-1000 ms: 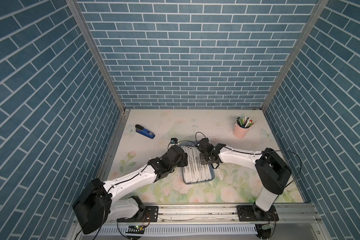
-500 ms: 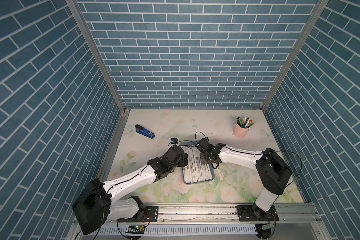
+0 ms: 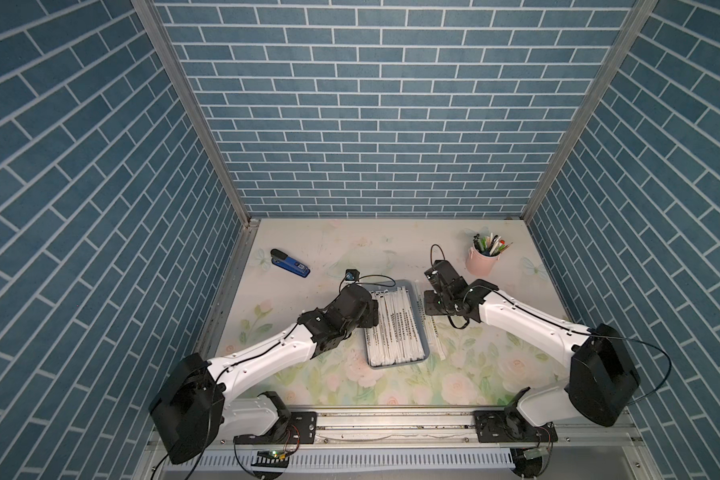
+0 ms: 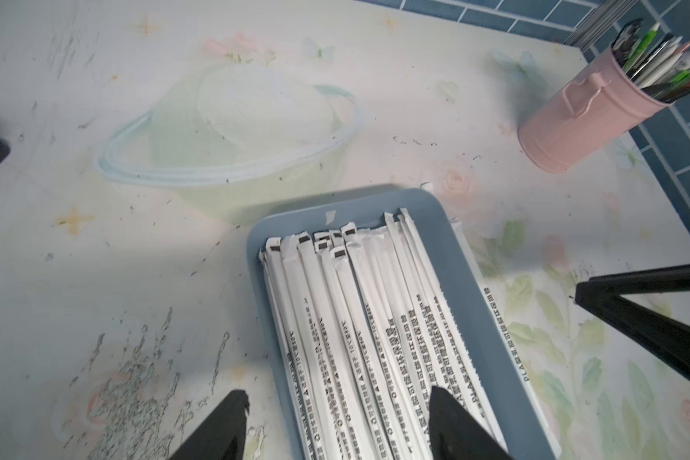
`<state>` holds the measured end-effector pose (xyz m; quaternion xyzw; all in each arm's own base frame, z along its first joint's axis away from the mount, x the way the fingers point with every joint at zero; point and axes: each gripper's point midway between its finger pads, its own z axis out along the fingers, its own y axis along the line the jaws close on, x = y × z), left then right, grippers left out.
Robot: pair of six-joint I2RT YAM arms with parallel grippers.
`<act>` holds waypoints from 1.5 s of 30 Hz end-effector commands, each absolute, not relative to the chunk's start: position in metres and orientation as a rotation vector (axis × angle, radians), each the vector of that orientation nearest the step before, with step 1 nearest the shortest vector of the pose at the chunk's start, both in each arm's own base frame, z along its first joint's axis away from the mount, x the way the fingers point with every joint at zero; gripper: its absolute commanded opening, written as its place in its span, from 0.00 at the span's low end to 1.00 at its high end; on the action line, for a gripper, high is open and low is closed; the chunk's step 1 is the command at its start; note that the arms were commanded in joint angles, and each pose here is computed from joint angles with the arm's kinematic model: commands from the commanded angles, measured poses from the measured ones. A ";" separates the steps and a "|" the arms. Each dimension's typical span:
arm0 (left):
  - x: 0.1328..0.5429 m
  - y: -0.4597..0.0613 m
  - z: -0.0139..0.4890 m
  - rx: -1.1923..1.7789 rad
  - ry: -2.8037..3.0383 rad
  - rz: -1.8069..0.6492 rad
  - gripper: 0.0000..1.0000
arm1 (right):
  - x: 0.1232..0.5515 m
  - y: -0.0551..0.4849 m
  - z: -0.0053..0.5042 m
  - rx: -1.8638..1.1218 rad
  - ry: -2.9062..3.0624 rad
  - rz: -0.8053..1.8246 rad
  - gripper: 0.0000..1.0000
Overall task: Put the straws into the storage box
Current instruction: Pick up the straw from the center of the board.
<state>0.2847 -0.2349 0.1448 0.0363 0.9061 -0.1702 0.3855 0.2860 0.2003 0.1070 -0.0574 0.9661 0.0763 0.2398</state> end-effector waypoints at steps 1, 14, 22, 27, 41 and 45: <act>0.290 -0.248 0.148 0.142 2.305 -0.430 0.74 | 0.270 0.191 0.087 -0.283 2.728 0.209 0.18; 0.251 -0.342 0.126 0.284 2.330 -0.769 0.74 | 0.273 0.198 0.037 -0.334 2.791 0.244 0.26; 0.232 -0.356 0.118 0.373 2.320 -0.867 0.75 | 0.276 0.193 0.018 -0.342 2.805 0.180 0.24; 0.221 -0.365 0.115 0.462 2.313 -0.886 0.74 | 0.275 0.186 0.010 -0.336 2.814 0.131 0.18; 0.229 -0.340 0.118 0.418 2.301 -0.770 0.74 | 0.278 0.177 0.048 -0.303 2.755 0.115 0.07; 0.247 -0.308 0.131 0.317 2.292 -0.692 0.74 | 0.282 0.184 0.081 -0.271 2.715 0.165 0.06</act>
